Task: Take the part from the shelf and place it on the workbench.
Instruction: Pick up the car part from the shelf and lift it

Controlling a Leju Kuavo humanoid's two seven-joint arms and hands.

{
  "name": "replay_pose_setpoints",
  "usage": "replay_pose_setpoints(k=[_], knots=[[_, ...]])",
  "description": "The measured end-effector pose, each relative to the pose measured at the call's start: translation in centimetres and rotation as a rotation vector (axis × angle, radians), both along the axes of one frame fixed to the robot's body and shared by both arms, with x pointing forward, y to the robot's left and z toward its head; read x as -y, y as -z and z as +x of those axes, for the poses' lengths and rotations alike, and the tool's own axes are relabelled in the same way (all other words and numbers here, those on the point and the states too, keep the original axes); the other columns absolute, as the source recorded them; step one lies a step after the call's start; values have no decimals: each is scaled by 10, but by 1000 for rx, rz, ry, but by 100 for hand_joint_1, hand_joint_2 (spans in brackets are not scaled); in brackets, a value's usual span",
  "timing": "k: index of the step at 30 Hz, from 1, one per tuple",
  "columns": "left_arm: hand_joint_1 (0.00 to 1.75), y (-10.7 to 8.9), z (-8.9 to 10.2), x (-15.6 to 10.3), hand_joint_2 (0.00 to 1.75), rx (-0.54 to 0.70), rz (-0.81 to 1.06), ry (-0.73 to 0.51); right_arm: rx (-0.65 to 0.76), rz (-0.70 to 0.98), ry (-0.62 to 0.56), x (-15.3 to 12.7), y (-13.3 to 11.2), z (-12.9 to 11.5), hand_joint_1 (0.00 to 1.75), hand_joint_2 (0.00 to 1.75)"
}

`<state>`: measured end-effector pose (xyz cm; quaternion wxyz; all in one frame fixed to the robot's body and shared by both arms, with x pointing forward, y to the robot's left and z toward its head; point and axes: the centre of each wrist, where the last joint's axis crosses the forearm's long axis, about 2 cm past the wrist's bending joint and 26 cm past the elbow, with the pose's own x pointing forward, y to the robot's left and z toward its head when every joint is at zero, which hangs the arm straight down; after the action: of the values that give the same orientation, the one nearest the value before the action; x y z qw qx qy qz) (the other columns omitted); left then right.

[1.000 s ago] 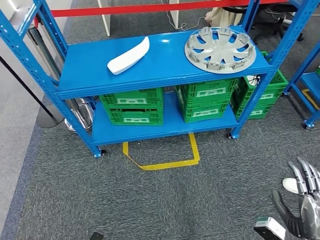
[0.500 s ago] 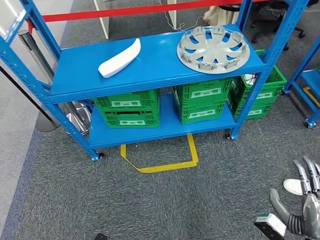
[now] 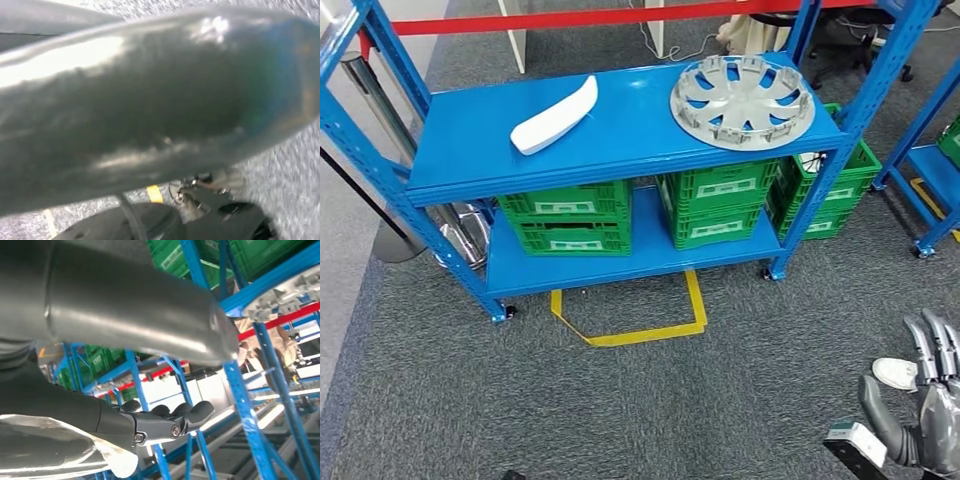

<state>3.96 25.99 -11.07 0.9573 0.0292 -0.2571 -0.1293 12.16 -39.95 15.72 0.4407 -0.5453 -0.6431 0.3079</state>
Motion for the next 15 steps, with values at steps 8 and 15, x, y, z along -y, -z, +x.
replay_pose_setpoints(k=[8,15], knots=[[0,0,-1,2,0,-12,-10,1,-5,-5,4,2,2,0,0,0],[0,0,2,3,0,-13,-14,4,-4,-4,7,1,3,0,0,0]])
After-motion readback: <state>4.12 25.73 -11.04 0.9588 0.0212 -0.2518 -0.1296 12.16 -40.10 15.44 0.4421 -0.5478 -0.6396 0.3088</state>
